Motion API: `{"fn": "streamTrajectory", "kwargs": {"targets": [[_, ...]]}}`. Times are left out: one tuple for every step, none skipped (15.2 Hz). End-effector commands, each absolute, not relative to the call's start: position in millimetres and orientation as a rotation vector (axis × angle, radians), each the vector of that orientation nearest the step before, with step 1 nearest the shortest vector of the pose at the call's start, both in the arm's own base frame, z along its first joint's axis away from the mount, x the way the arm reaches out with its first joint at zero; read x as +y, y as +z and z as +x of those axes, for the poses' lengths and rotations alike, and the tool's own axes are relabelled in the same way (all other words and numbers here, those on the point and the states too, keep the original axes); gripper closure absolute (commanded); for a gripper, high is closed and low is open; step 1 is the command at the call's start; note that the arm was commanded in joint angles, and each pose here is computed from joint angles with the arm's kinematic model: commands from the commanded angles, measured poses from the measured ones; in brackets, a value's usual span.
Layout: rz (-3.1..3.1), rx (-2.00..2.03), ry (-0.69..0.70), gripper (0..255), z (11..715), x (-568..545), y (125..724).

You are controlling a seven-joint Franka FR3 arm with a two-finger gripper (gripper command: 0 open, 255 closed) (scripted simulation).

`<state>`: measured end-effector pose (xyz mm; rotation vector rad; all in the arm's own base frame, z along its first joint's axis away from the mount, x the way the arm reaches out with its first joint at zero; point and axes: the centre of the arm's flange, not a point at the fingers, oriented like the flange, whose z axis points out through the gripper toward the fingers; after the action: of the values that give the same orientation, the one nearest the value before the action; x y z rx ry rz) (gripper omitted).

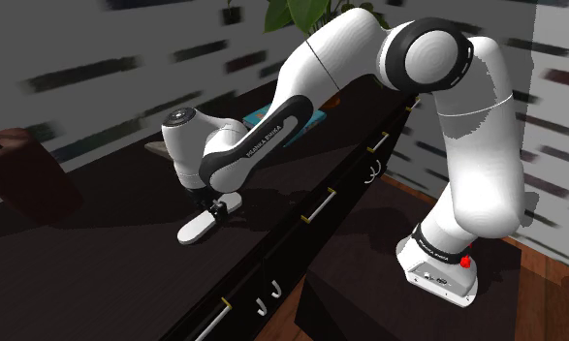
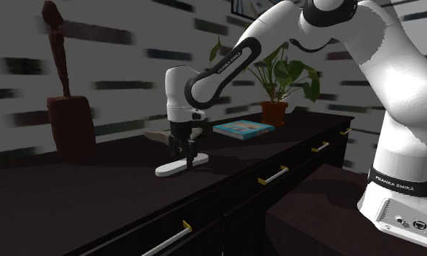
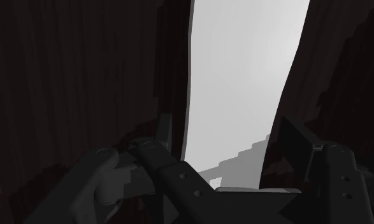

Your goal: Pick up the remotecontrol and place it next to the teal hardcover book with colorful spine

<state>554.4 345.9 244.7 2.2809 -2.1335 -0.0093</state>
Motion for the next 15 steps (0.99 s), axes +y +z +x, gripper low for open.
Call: {"fn": "streamTrajectory", "kwargs": {"targets": [[2.281,-2.133,-0.009,255,554.4,345.9,244.7],[2.281,-2.133,-0.009,255,554.4,345.9,244.7],[2.281,-2.133,-0.009,255,554.4,345.9,244.8],[2.281,-2.133,-0.009,255,554.4,346.0,244.7],[2.281,-2.133,-0.009,255,554.3,345.9,244.7],[2.281,-2.133,-0.009,255,554.3,345.9,244.7],[2.281,-2.133,-0.009,255,554.3,345.9,244.7],[2.281,-2.133,-0.009,255,554.3,345.9,250.0],[2.281,-2.133,-0.009,255,554.3,345.9,255.3],[2.281,-2.133,-0.009,255,554.3,345.9,260.6],[2.281,-2.133,-0.009,255,554.3,345.9,265.8],[2.281,-2.133,-0.009,255,554.3,345.9,271.1],[2.281,-2.133,-0.009,255,554.3,345.9,276.4],[2.281,-2.133,-0.009,255,554.3,345.9,281.7],[2.281,-2.133,-0.009,255,554.3,345.9,287.0]]}}
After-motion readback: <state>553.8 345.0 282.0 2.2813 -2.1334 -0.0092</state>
